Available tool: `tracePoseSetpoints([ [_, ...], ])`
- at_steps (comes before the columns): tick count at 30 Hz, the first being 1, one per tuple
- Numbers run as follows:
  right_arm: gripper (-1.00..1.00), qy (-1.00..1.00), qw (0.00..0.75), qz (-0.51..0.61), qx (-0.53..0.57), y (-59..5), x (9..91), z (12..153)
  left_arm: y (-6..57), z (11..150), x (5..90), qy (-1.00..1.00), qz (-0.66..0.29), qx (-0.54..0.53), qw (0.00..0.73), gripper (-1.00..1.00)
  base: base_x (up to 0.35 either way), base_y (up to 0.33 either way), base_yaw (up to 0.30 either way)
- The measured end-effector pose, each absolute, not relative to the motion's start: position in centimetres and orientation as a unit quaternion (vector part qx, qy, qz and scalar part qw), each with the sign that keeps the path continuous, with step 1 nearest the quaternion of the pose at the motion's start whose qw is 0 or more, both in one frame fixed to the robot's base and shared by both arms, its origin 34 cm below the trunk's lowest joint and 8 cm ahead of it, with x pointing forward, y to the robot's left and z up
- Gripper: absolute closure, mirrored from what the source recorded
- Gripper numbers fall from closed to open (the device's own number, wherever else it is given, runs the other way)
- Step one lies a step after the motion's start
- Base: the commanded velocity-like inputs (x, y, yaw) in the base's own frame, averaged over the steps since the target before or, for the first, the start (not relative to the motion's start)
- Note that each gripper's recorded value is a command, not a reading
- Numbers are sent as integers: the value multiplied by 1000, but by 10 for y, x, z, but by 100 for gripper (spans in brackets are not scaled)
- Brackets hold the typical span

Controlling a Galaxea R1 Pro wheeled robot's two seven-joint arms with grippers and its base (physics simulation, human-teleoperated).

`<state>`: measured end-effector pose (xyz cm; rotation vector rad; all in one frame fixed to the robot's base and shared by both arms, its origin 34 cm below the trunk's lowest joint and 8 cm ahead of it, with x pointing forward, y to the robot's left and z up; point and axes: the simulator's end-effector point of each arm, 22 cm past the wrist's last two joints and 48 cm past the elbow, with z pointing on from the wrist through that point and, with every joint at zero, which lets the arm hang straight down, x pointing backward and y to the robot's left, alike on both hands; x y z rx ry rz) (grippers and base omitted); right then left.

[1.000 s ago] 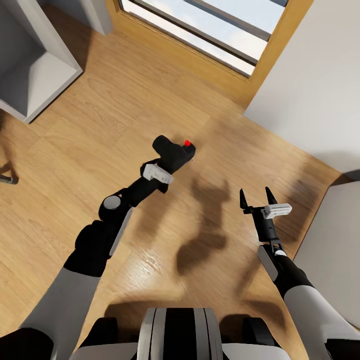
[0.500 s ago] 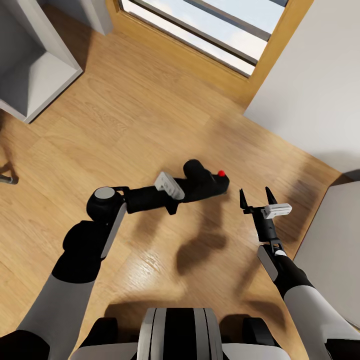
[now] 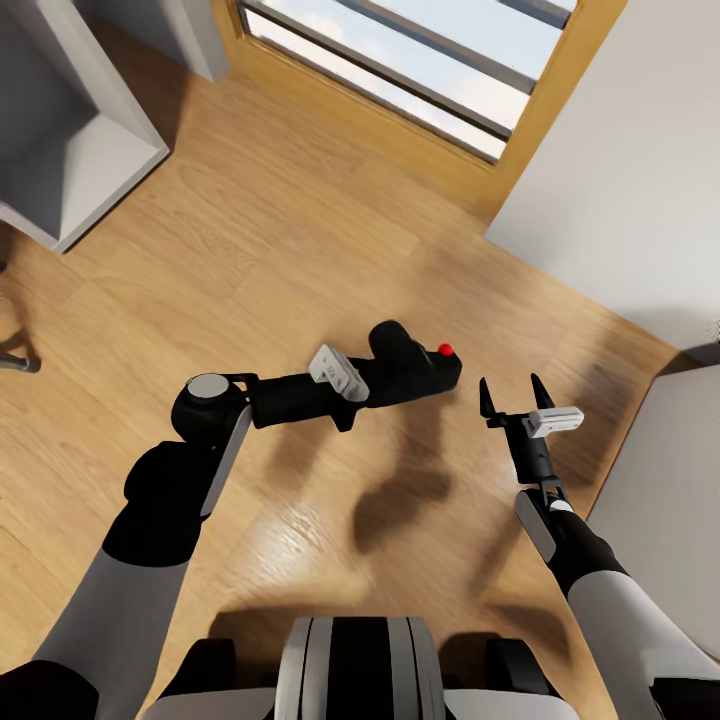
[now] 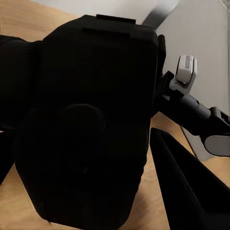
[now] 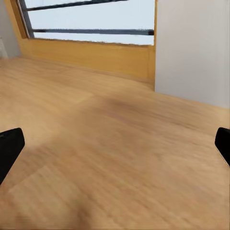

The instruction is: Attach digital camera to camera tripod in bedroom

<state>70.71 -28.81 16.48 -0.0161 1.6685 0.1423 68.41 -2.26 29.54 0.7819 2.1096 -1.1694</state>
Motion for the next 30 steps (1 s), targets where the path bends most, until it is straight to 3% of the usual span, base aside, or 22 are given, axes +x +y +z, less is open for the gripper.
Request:
tracePoseSetpoints([
  [8, -100, 729, 681, 64, -9, -288, 717, 186, -20, 312, 689, 792, -433, 301, 306, 100, 0, 0, 0],
  [14, -100, 727, 684, 68, -13, -285, 719, 196, 1, 305, 666, 818, -439, 293, 228, 100, 0, 0, 0],
  [30, -100, 717, 689, 96, -41, -267, 715, 225, 11, 376, 661, 777, -519, 280, 220, 100, 0, 0, 0],
])
